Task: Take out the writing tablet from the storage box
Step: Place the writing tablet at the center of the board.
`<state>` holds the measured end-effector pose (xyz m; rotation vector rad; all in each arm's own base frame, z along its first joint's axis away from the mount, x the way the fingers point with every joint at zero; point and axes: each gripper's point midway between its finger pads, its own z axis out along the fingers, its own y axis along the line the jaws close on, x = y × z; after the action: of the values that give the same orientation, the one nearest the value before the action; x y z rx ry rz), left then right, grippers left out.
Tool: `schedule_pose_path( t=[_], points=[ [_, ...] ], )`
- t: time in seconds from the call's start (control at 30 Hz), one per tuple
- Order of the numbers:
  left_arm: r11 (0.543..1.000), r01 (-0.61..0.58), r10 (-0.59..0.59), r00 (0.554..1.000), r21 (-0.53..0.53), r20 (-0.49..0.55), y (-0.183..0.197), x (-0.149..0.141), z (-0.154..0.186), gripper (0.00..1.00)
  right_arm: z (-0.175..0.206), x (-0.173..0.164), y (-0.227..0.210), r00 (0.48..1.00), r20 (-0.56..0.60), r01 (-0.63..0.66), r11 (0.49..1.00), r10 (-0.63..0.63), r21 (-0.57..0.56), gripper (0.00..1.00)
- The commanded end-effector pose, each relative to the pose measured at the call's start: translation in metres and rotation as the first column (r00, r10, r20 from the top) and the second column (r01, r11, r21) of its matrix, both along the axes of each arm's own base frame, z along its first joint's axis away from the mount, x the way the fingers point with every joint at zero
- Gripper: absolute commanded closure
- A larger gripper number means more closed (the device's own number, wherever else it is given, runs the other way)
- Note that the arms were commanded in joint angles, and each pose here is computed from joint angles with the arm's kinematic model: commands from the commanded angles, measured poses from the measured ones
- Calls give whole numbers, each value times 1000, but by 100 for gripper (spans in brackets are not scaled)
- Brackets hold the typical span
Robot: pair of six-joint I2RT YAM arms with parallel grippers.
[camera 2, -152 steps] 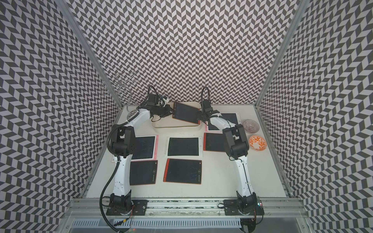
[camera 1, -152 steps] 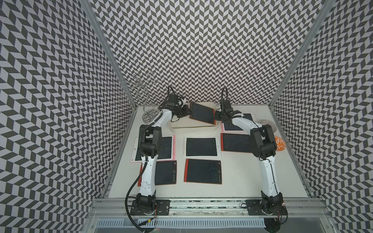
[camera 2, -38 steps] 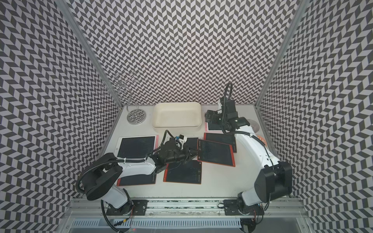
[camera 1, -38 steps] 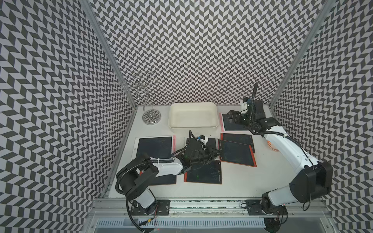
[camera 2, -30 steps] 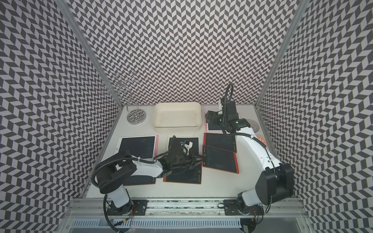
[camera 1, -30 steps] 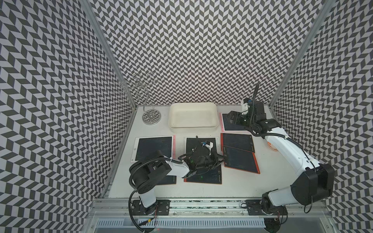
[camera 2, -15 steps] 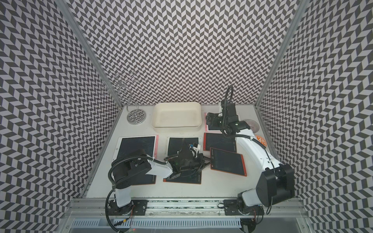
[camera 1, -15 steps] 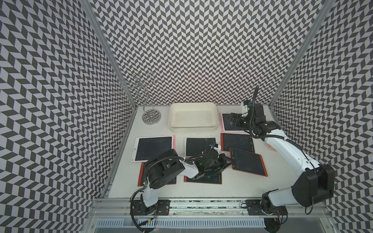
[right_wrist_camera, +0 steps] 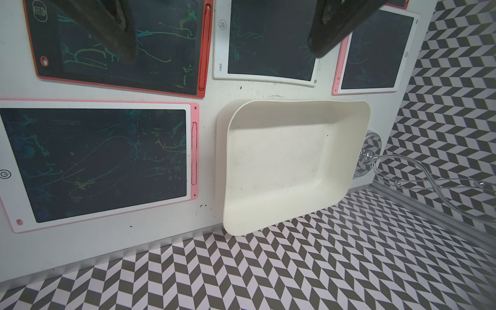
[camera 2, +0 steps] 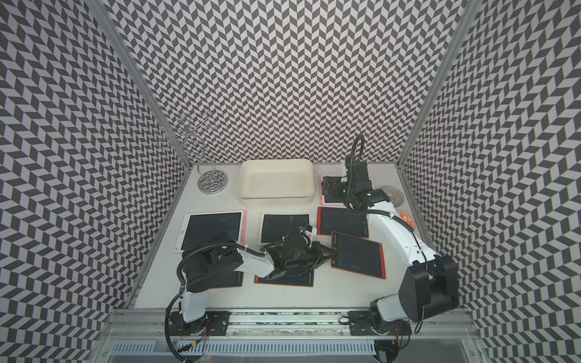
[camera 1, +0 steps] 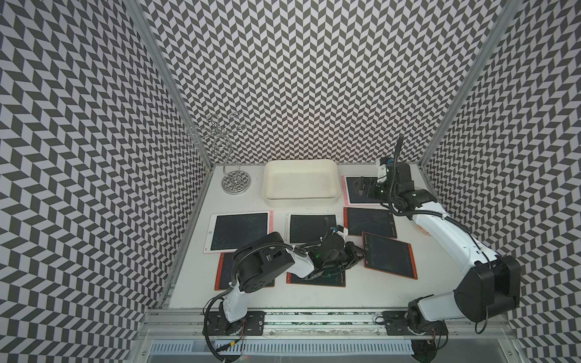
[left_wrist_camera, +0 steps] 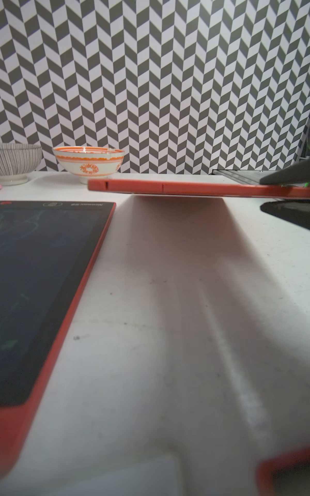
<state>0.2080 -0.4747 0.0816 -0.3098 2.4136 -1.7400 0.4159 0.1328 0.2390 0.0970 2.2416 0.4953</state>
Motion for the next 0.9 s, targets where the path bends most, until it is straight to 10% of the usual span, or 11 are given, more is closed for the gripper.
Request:
schedule_pose_path(
  t=[0.0, 0.57, 0.87],
  points=[
    [1000, -5, 4, 1000, 28, 11, -3, 1, 4, 80, 17, 3, -1, 998, 69, -2, 1000, 1, 14, 1],
    [991, 12, -19, 999, 136, 50, 0, 2, 11, 58, 13, 8, -5, 998, 66, 16, 1000, -16, 3, 1],
    [979, 3, -19, 997, 202, 78, 11, 8, 12, 18, 18, 11, -6, 996, 81, 25, 1000, -25, -3, 1]
  ],
)
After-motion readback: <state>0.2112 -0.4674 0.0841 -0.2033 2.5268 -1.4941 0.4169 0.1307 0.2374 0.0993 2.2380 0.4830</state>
